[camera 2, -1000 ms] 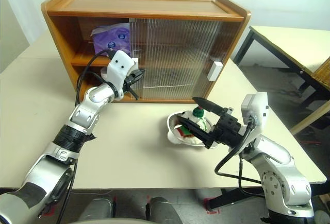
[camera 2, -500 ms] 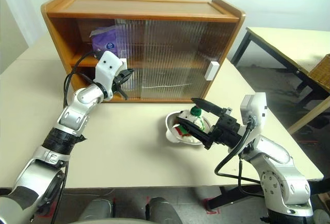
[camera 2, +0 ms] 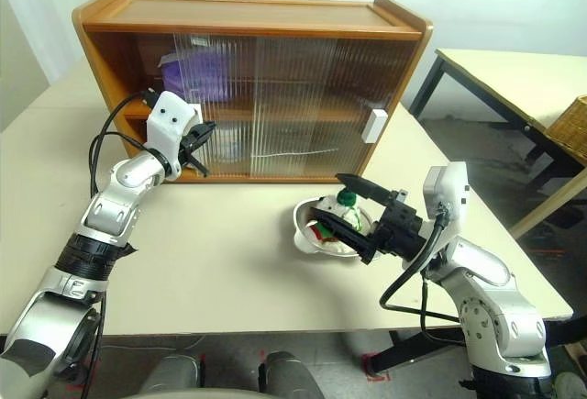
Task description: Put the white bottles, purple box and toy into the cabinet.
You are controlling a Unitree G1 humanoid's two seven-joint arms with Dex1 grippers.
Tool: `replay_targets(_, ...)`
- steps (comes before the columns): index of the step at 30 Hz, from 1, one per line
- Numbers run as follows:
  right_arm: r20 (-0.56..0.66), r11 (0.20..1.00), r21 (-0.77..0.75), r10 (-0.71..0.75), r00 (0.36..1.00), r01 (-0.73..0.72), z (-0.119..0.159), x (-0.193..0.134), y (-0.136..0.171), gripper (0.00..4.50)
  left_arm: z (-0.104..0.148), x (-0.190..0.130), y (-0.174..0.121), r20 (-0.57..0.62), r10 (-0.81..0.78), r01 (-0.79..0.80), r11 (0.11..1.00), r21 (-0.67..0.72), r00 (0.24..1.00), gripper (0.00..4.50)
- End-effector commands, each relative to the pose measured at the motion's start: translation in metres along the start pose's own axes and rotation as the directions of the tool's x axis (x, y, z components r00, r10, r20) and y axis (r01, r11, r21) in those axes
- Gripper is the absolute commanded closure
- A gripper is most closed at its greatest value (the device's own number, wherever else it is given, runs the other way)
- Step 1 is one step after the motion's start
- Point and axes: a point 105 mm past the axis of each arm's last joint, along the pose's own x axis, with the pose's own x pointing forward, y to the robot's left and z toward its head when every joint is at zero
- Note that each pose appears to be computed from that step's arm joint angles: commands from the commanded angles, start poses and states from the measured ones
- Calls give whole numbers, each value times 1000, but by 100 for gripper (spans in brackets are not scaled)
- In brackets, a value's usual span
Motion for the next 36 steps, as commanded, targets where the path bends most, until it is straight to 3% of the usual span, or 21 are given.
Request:
replay_targets(1,-9,1000,-8,11,1000,-11,-1,2,0,0,-20,-14,34,-76,128,-129,992,-10,989,447)
replay_targets(36,-16,999,3,44,999,-44,-4,8,1,0,-57,-61,91,-195,316,-317,948,24,929,447)
